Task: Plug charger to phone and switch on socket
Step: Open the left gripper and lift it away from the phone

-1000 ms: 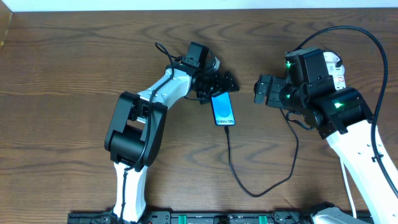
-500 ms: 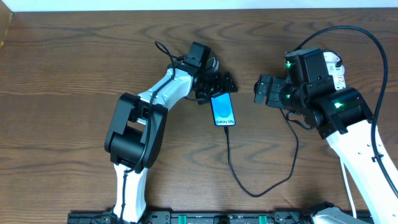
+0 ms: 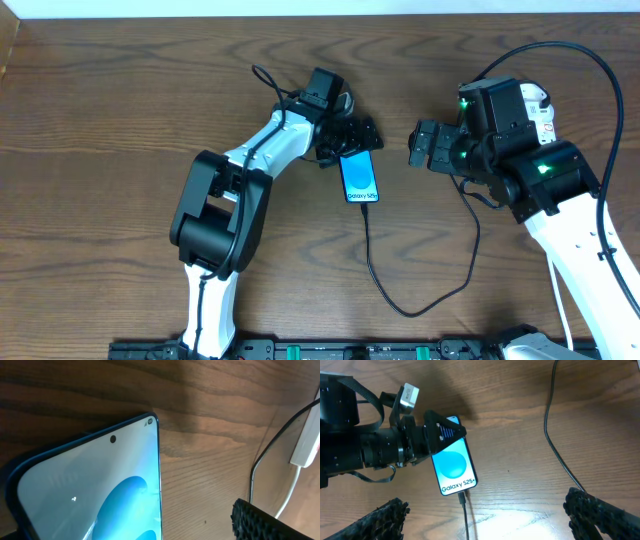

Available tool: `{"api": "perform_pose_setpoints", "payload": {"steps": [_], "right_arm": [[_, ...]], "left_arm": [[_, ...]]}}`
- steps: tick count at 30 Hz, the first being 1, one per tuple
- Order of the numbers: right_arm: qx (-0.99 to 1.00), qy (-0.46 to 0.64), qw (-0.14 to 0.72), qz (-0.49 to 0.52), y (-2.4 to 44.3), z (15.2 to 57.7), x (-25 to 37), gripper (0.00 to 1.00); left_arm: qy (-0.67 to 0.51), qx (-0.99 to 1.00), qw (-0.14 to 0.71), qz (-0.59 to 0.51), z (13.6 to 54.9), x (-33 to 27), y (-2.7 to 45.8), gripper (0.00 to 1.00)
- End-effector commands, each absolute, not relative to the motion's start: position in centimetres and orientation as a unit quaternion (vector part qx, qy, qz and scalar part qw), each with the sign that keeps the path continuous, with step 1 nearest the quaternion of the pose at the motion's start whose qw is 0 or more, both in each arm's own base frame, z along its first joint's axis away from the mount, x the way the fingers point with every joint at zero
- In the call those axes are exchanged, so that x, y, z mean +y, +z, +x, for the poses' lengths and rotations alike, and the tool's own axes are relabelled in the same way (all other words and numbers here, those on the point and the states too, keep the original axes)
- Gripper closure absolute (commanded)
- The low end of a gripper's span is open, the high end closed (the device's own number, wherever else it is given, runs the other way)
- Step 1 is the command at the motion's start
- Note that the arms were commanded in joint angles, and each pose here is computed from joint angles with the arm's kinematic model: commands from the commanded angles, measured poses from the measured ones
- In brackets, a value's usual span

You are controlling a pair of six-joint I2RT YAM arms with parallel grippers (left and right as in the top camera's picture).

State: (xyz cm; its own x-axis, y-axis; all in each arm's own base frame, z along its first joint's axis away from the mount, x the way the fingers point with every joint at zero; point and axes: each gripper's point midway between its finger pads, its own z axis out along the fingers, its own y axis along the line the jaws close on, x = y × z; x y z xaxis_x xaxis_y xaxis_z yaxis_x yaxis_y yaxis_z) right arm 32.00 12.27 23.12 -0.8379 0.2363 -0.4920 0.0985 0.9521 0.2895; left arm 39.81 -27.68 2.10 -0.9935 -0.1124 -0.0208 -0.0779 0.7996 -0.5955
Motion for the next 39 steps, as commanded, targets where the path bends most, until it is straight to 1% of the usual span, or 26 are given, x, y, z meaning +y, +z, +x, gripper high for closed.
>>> {"api": "perform_pose_setpoints", "payload": {"steps": [1, 5, 9, 24, 29, 33, 37, 39], "right_arm": [[0.948, 0.125, 0.279, 0.085, 23.6, 32.0, 12.1, 0.01], [0.948, 0.125, 0.279, 0.085, 23.6, 32.0, 12.1, 0.01], [0.949, 0.125, 0.277, 0.085, 23.6, 32.0, 12.1, 0.01], [0.949, 0.124, 0.275, 0.085, 23.5, 31.9, 12.1, 0.01], [0.95, 0.124, 0.275, 0.085, 23.5, 31.9, 12.1, 0.01], [0.949, 0.124, 0.276, 0.085, 23.5, 31.9, 12.1, 0.01], [0.949, 0.125, 0.278, 0.085, 23.6, 32.0, 12.1, 0.01], [0.949, 0.125, 0.278, 0.085, 23.6, 32.0, 12.1, 0.01]], "left_arm": [[-0.203, 0.976, -0.024, -0.072, 36.4, -24.4, -5.4, 0.08], [-0.189, 0.98, -0.021, -0.066, 36.1, -24.7, -5.6, 0.08], [-0.161, 0.983, -0.022, -0.083, 35.6, -24.2, -5.9, 0.08], [-0.157, 0.984, -0.026, -0.083, 35.4, -24.1, -6.0, 0.08], [-0.147, 0.987, -0.01, -0.067, 35.9, -23.5, -5.4, 0.08], [-0.123, 0.99, 0.03, -0.055, 37.5, -21.7, -2.1, 0.08], [-0.118, 0.989, 0.086, -0.026, 39.0, -20.0, 3.4, 0.08], [-0.106, 0.987, 0.121, -0.02, 39.3, -18.4, 6.8, 0.08]]}}
